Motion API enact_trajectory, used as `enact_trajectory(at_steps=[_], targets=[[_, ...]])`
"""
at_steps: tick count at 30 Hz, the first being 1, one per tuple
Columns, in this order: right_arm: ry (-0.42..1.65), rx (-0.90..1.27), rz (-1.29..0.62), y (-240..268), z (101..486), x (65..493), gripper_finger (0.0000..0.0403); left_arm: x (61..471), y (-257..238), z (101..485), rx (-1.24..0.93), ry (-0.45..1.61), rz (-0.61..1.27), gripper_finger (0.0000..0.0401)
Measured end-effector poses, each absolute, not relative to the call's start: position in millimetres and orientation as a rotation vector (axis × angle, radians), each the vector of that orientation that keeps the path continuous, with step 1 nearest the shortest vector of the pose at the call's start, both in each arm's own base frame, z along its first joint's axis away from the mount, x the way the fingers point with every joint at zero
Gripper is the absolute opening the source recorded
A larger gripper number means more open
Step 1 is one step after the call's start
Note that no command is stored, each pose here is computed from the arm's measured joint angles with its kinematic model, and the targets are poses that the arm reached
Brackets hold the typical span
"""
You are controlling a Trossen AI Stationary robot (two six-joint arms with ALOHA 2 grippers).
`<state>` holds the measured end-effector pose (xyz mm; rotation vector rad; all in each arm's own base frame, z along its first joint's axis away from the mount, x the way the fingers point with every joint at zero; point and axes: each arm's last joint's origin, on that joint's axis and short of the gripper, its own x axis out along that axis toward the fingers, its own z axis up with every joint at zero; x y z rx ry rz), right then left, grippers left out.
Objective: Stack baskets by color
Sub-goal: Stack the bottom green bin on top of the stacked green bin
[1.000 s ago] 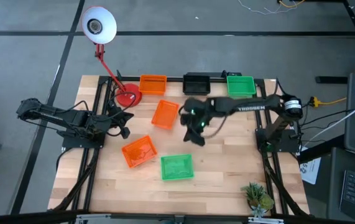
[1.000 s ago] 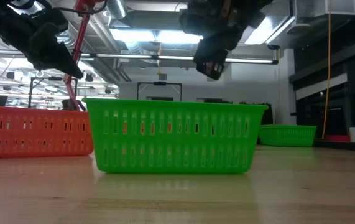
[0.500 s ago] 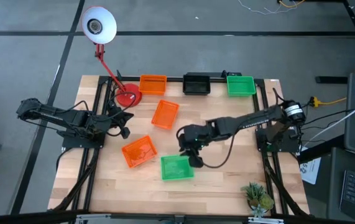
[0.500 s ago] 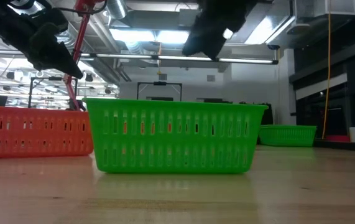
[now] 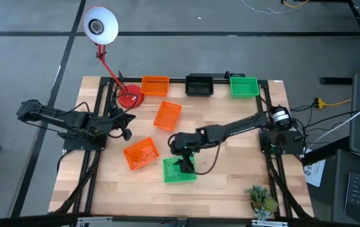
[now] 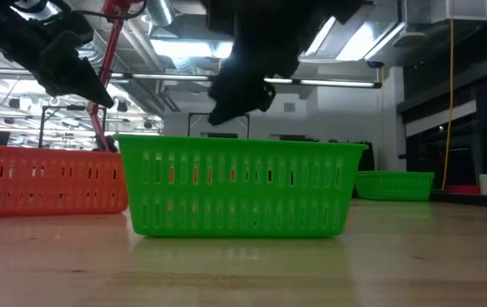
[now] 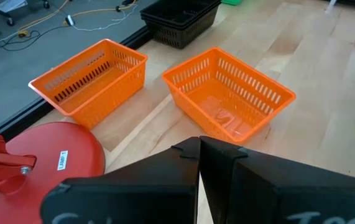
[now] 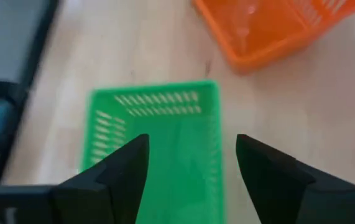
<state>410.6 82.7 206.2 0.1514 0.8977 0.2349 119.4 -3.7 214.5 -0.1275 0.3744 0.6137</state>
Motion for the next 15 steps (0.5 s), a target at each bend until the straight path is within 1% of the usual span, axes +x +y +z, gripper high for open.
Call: enact_trajectory(at_steps=[3, 6, 11, 15], targets=[[0.977, 0.106, 0.219, 80.5, 197.0, 416.0, 0.0231, 119.5, -3.7, 214.6, -0.127, 0.374, 0.613, 0.0000], [1.048, 0.020, 0.158, 79.0, 187.3, 416.0, 0.0222, 119.5, -3.7, 214.6, -0.127, 0.374, 0.613, 0.0000], [1.101, 0.023, 0.121, 77.9, 175.8, 415.9, 0.0219, 119.5, -3.7, 214.5, -0.127, 0.375, 0.614, 0.0000], [1.194, 0.016, 0.110, 78.9, 162.9, 411.3, 0.0212, 119.4, -3.7, 214.4, -0.126, 0.376, 0.614, 0.0000]])
